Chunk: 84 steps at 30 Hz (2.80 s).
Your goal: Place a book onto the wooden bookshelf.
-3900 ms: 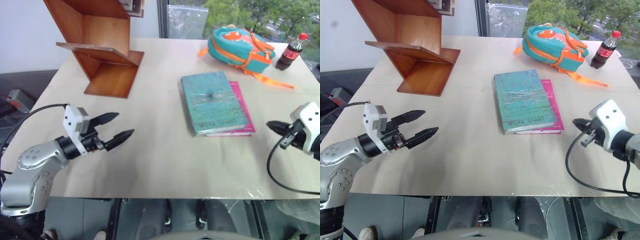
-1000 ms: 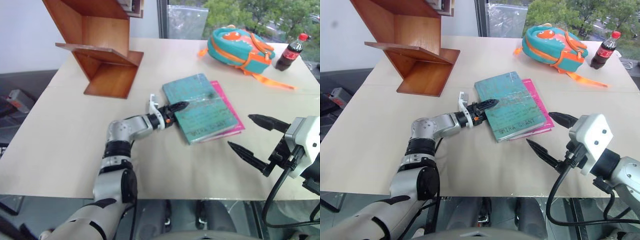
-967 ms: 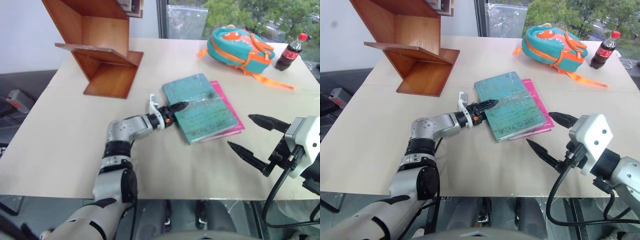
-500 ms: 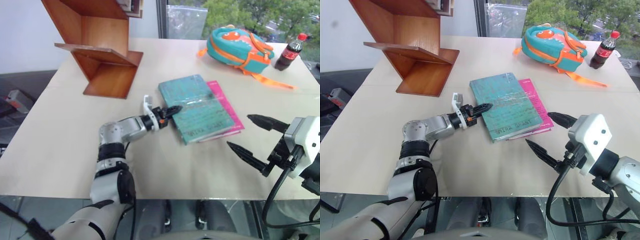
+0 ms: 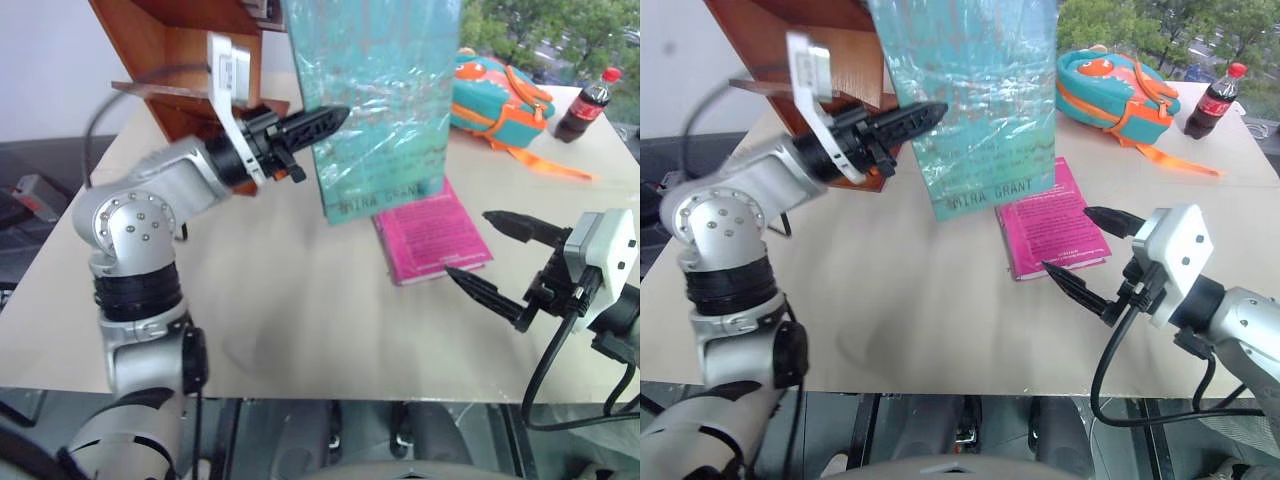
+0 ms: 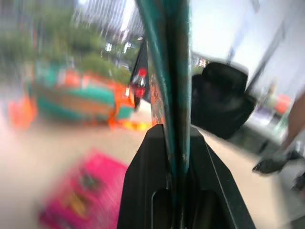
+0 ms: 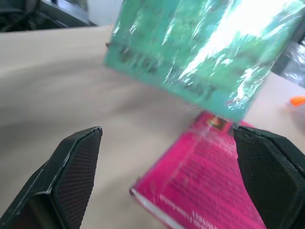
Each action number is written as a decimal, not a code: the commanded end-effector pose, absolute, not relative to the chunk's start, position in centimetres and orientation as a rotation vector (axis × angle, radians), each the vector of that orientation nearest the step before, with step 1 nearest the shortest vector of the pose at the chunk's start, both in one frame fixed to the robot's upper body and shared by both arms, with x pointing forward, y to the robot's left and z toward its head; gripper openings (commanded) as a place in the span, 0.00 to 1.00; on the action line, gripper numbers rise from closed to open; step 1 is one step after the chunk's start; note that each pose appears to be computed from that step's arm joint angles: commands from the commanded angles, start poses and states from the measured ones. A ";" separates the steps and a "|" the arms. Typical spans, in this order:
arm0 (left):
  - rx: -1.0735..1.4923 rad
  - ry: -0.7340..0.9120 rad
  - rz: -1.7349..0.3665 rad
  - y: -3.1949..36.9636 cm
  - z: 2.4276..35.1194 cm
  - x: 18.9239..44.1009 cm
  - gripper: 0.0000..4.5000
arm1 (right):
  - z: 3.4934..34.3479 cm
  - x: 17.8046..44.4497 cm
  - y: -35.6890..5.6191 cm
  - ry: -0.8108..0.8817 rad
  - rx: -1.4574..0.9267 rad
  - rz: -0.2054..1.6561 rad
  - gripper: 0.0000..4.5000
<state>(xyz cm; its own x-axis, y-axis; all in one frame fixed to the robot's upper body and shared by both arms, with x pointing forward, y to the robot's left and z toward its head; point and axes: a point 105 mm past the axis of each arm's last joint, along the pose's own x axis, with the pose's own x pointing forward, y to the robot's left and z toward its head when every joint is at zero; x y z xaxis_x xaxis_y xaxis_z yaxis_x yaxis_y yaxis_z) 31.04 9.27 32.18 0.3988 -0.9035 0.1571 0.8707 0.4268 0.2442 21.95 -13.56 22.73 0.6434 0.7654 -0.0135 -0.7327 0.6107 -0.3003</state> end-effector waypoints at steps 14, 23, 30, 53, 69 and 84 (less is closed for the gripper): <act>1.608 -0.235 -0.584 22.7 39.3 36.7 0.02 | 23.8 23.4 -12.2 -0.224 -0.287 0.919 1.00; 1.692 0.161 -0.352 28.5 39.2 39.0 0.02 | 26.4 23.7 -11.4 -0.351 -0.306 0.928 1.00; 1.683 0.221 -0.313 30.2 37.4 39.9 0.02 | 28.9 23.7 -10.0 -0.481 -0.289 0.952 1.00; 0.564 -0.225 -0.871 23.5 36.0 27.8 0.59 | 24.8 27.0 -11.1 -0.294 -0.305 0.926 1.00; 0.318 0.046 -0.606 21.5 16.3 25.7 0.59 | 16.0 23.7 -22.8 0.202 -0.497 0.603 1.00; 0.300 0.064 -0.688 22.8 16.5 25.5 0.99 | 15.8 21.7 -23.7 0.265 -0.457 0.568 1.00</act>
<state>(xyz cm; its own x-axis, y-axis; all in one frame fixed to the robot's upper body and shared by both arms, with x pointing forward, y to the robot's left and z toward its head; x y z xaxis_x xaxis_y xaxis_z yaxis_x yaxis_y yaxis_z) 25.40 22.91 15.79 0.7707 -0.6151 -0.1661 0.6371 0.7408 0.2129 21.76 -24.06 14.70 0.8017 0.4483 -0.3954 -0.5761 0.7560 -0.3110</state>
